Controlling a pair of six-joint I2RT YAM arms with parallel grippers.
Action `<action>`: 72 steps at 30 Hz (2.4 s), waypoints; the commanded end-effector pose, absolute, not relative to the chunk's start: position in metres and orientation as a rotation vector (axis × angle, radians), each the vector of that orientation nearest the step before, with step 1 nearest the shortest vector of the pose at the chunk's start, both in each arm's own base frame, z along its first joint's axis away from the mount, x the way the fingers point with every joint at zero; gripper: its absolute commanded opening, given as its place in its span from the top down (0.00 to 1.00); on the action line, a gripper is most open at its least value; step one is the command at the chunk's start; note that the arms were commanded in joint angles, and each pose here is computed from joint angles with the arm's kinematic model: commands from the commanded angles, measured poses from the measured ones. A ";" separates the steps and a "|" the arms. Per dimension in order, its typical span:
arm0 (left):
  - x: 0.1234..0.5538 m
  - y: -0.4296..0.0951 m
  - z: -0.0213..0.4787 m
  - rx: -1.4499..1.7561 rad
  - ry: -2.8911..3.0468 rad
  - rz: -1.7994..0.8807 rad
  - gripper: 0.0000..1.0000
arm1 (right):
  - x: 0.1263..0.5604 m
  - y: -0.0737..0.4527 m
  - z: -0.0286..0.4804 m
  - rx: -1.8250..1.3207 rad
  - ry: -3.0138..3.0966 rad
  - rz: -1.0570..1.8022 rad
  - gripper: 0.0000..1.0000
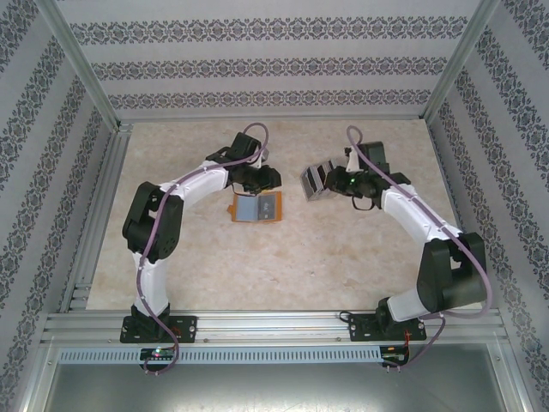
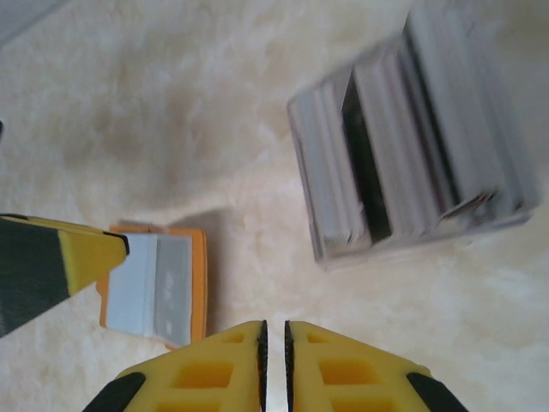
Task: Put the credit cards into the card holder
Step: Pick up the credit card from the storage box.
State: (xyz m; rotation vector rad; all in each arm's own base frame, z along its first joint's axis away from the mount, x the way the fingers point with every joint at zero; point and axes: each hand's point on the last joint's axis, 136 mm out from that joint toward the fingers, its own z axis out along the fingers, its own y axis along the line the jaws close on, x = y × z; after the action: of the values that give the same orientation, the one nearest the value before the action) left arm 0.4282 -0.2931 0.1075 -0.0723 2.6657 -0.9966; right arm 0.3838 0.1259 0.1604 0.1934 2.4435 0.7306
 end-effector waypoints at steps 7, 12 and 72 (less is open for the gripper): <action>0.453 -0.329 0.135 -0.054 2.555 -1.093 0.65 | 0.408 0.087 0.202 0.193 2.356 0.701 0.81; 0.462 -0.340 0.133 -0.063 2.529 -1.097 0.65 | 0.420 0.069 0.190 0.224 2.360 0.657 0.77; 0.483 -0.396 0.080 -0.115 2.527 -1.009 0.61 | 0.455 0.080 0.104 0.190 2.248 0.863 0.43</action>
State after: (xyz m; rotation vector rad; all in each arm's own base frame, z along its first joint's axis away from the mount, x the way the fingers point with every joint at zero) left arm 0.4898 -0.3951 0.0841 -0.1397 2.5113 -1.0287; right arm 0.4550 0.0736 0.1038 0.2085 2.2692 0.8218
